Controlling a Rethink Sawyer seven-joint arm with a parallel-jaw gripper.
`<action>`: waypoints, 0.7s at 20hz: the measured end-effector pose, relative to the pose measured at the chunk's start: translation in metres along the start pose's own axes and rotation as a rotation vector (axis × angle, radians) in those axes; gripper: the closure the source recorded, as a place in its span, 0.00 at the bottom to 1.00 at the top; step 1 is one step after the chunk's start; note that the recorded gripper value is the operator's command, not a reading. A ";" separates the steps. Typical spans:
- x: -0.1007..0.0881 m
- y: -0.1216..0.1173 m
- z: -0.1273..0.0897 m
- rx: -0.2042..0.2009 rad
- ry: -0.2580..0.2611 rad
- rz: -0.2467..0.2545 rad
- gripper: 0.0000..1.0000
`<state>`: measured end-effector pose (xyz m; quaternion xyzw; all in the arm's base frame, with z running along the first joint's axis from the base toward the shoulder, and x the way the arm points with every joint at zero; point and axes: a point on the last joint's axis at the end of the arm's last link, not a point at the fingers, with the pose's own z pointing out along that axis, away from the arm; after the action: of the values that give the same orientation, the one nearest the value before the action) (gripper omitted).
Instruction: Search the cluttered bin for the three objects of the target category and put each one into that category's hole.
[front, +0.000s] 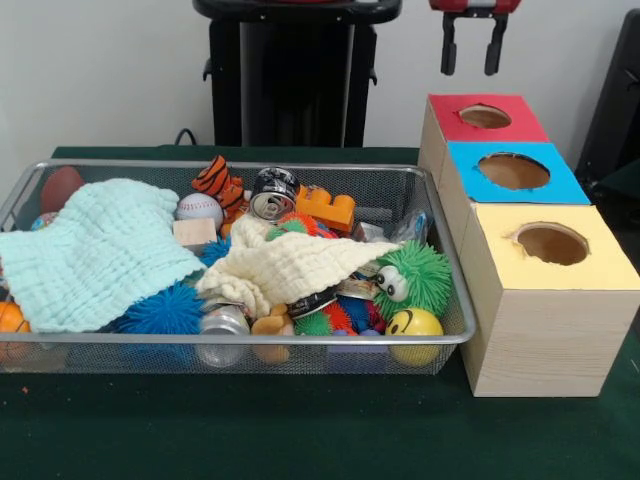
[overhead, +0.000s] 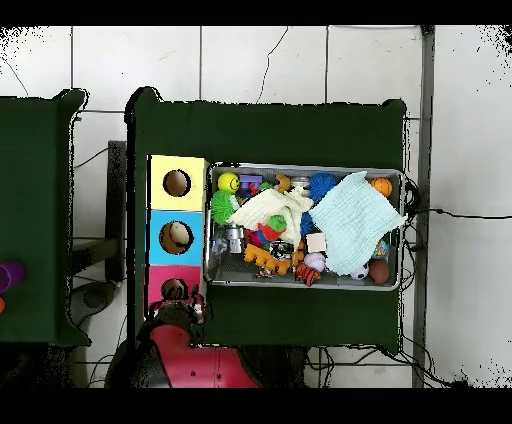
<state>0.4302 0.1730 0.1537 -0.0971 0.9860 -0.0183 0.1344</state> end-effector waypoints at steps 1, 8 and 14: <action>0.003 -0.007 0.004 -0.002 0.013 0.019 0.00; 0.020 -0.071 0.042 -0.018 0.062 0.132 0.00; 0.046 -0.108 0.072 -0.061 0.119 0.189 0.00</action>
<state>0.4262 0.0574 0.0786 -0.0066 0.9971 0.0185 0.0740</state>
